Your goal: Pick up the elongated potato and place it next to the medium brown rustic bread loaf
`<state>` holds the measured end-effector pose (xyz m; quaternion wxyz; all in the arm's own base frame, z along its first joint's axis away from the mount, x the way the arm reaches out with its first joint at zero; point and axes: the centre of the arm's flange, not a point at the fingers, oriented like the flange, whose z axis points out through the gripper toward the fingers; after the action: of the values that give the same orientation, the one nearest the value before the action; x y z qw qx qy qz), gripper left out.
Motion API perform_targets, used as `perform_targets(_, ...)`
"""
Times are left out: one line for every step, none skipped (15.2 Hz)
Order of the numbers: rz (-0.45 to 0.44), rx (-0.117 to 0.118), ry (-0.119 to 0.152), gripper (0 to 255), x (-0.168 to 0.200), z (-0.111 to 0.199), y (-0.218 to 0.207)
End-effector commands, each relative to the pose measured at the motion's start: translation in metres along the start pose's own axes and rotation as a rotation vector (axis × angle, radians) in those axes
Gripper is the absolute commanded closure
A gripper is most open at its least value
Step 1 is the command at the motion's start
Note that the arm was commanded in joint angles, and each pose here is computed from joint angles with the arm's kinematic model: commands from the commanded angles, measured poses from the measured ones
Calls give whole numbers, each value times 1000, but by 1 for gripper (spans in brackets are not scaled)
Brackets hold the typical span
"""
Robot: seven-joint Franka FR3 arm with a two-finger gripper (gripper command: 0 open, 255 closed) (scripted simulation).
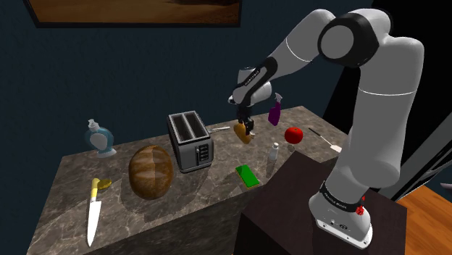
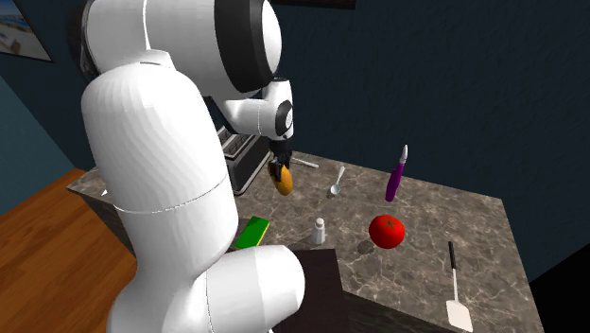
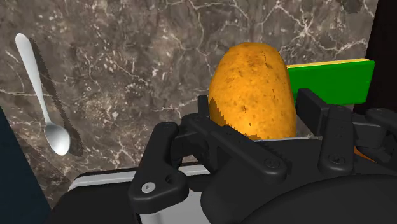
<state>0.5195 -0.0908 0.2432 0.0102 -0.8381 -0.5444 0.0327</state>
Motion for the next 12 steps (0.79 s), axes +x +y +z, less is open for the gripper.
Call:
perform_targets(2,0,0,255,28,0,-7)
perform_targets(2,0,0,255,41,0,-11)
perform_targets(2,0,0,255,53,-1,-15)
perform_targets(2,0,0,255,66,-1,-19)
perform_targets(2,0,0,255,79,-1,-23)
perform_targets(2,0,0,255,91,-2,-27)
perform_targets(2,0,0,255,104,-2,-31)
perform_targets(2,0,0,255,116,-3,-34)
perform_targets(2,0,0,255,129,-3,-38)
perform_targets(2,0,0,255,142,-3,-42)
perform_targets(2,0,0,255,154,-4,-46)
perform_targets(2,0,0,255,167,-4,-50)
